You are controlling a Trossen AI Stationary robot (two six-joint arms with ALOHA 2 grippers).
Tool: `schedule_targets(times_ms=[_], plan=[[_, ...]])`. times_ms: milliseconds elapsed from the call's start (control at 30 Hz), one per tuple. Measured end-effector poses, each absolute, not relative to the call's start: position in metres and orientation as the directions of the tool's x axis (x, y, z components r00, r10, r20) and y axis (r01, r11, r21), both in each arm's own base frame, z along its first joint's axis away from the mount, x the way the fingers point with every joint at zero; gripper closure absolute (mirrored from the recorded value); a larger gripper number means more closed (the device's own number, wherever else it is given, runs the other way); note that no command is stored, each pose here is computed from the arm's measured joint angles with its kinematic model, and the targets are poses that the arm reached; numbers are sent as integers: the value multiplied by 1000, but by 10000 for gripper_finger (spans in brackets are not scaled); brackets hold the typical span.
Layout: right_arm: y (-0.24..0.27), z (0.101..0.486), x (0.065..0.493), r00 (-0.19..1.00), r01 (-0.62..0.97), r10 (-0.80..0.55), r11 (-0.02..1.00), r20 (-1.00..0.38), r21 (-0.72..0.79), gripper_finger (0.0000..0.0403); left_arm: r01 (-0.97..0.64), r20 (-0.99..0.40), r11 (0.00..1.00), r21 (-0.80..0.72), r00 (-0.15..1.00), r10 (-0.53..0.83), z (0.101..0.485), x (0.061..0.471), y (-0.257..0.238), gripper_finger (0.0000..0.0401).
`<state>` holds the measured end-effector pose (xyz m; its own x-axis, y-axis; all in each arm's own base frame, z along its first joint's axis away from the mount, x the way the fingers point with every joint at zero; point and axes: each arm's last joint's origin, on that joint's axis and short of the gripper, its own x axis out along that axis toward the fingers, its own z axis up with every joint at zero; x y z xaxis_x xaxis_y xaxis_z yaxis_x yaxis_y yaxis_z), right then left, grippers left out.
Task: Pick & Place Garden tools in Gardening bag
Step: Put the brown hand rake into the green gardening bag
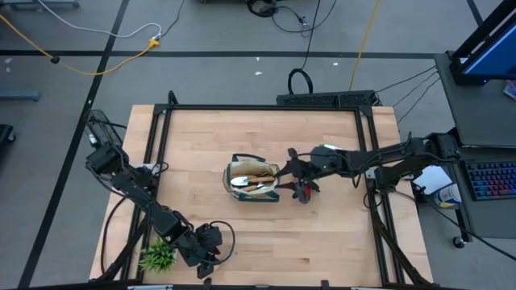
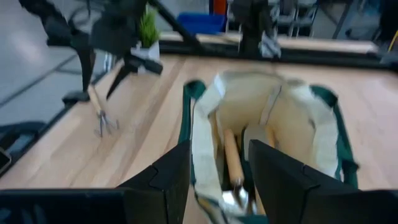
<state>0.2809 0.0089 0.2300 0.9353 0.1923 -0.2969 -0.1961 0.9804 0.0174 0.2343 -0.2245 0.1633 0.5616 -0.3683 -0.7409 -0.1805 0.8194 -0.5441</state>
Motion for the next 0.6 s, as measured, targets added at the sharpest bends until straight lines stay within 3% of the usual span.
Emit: schedule_targets(times_ms=[600], plan=[[9,228,280,941,-190,194,981,-277,39,248,-199,-734,814,-546,582,-350,164,226,-233,224]])
